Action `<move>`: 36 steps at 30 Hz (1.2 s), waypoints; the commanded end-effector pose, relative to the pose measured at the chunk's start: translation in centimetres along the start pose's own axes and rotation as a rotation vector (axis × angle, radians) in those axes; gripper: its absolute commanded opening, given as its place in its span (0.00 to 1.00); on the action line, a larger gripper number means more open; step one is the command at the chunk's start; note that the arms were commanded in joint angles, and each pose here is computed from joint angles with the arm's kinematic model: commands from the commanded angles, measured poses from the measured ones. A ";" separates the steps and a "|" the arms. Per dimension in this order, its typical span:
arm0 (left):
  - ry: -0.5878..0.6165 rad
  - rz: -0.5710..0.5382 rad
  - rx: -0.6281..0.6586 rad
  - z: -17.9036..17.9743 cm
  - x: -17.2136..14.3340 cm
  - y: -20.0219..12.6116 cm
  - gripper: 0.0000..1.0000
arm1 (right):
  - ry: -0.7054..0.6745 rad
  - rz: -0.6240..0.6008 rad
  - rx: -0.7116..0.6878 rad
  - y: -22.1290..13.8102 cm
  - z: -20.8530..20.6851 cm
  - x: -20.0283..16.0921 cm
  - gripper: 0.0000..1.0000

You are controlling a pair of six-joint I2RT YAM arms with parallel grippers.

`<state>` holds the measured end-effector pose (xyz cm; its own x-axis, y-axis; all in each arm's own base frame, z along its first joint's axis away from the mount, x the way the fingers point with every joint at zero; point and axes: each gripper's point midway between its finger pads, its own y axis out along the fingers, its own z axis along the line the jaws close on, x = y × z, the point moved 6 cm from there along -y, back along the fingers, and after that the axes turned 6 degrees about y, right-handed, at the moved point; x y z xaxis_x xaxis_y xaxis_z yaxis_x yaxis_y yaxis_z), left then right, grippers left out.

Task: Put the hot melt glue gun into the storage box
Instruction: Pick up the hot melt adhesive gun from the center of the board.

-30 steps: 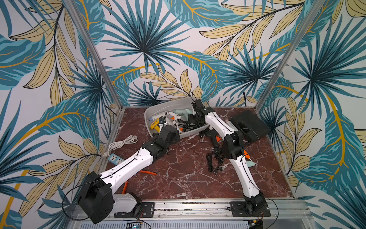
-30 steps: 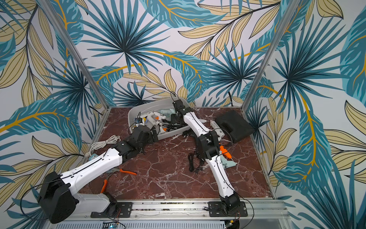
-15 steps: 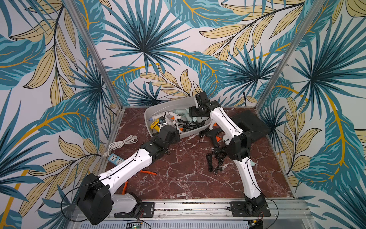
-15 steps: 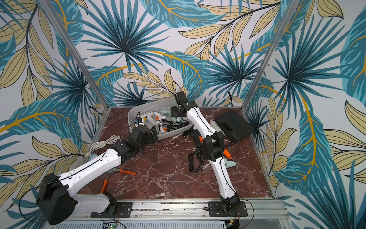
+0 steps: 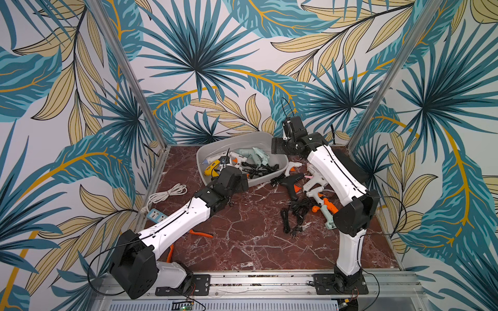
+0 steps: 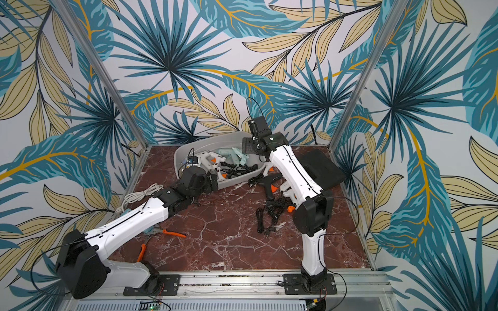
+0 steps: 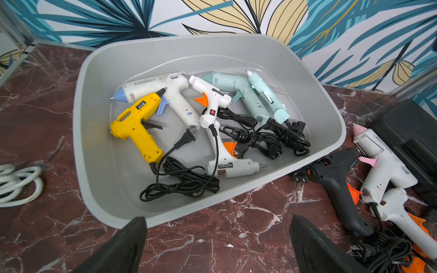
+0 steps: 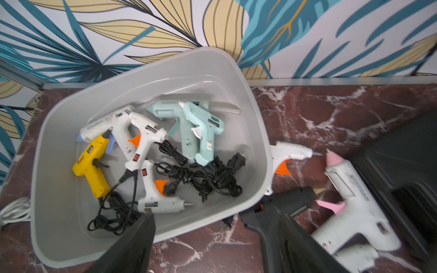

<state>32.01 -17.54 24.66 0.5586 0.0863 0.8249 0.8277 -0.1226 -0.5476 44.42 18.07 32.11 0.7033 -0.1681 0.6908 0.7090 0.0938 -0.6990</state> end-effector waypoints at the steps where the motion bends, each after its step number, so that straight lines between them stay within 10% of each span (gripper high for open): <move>1: 0.006 -0.036 -0.089 -1.7 1.6 0.3 0.99 | 0.045 0.010 -0.089 -1.2 -2.6 -1.6 0.87; 17: 0.285 0.077 -0.358 -13.8 -1.6 2.9 1.00 | 0.330 0.180 -0.218 -6.4 -18.0 -15.0 0.86; 36: 0.271 0.068 -0.331 -13.7 -2.0 3.2 1.00 | 0.304 0.409 -0.329 -2.2 -23.1 -23.0 0.64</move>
<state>32.60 -31.86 21.16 0.5778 -0.2316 0.7826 0.6617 -0.4284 -0.6153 24.91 -1.00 14.24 0.8099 -0.4939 0.3165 0.3085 -0.1004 -0.9459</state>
